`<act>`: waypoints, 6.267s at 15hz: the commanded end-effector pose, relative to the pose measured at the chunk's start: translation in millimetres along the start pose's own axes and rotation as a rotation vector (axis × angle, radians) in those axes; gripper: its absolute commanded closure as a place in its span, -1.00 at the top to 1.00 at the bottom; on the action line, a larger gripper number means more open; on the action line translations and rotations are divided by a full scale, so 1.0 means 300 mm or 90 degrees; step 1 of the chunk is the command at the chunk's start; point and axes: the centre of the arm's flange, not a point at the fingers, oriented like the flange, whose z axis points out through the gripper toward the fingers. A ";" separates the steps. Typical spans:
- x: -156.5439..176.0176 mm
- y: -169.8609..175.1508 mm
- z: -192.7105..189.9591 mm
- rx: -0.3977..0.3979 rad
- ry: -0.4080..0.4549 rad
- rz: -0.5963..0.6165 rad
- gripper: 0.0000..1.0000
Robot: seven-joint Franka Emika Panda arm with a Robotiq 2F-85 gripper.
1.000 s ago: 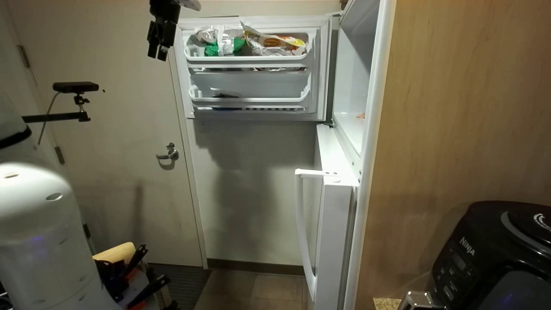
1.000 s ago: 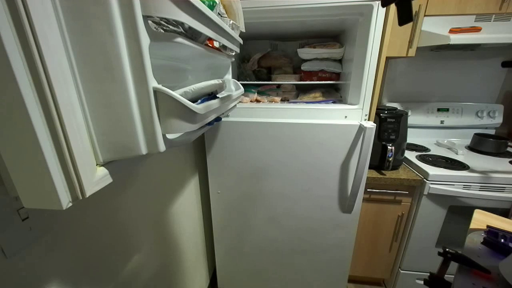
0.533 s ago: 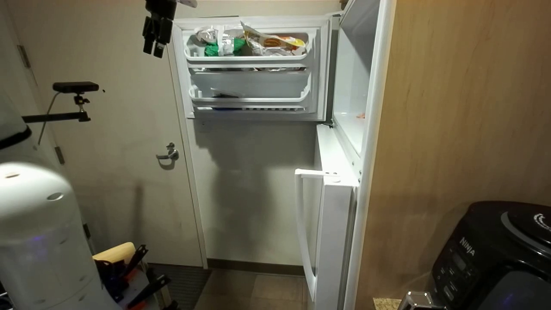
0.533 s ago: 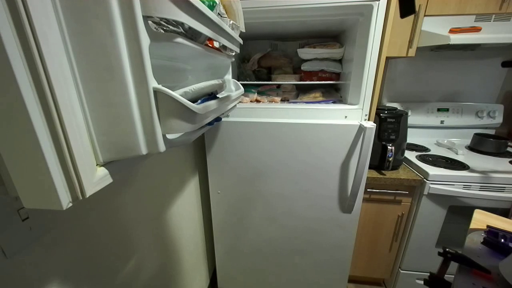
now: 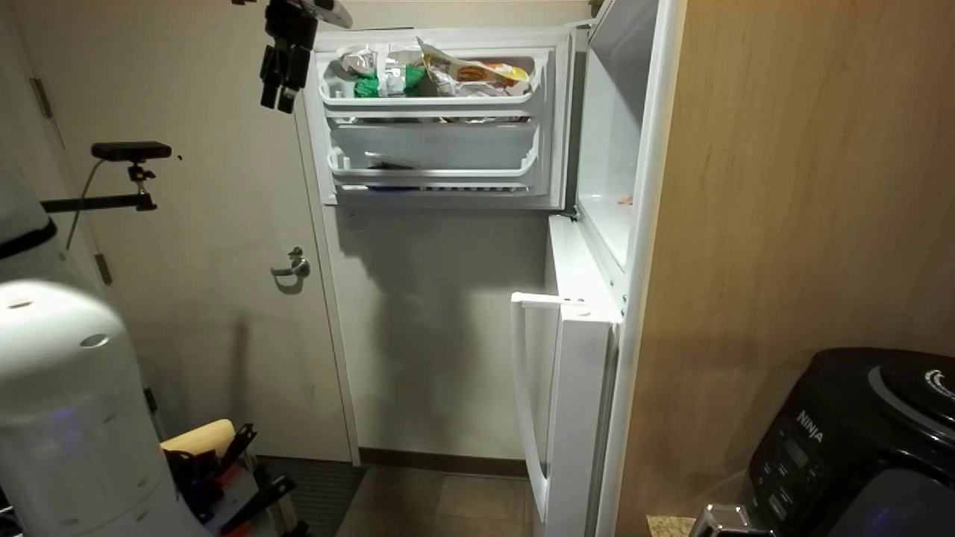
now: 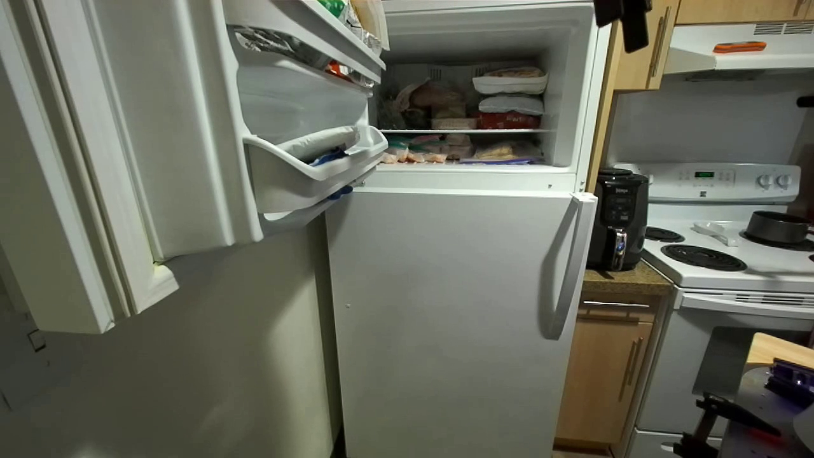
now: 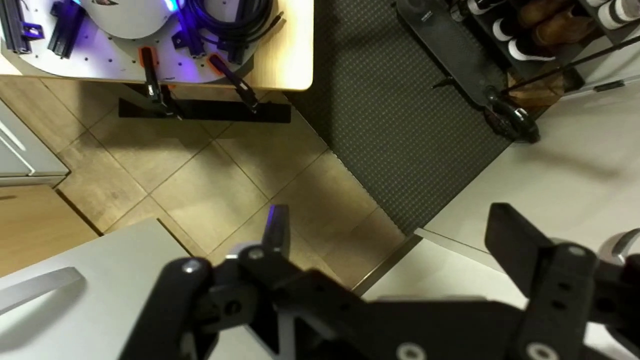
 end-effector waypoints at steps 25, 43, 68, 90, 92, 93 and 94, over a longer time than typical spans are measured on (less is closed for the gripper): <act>0.484 0.366 0.321 -0.098 0.183 0.277 1.00; 0.598 0.193 0.284 -0.013 0.343 0.265 1.00; 0.673 0.098 0.171 0.049 0.542 0.192 1.00; 0.705 0.057 0.185 0.061 0.547 0.159 1.00; 0.727 0.052 0.198 0.061 0.555 0.154 1.00; 0.740 0.049 0.202 0.063 0.562 0.151 1.00; 0.751 0.045 0.204 0.063 0.570 0.148 1.00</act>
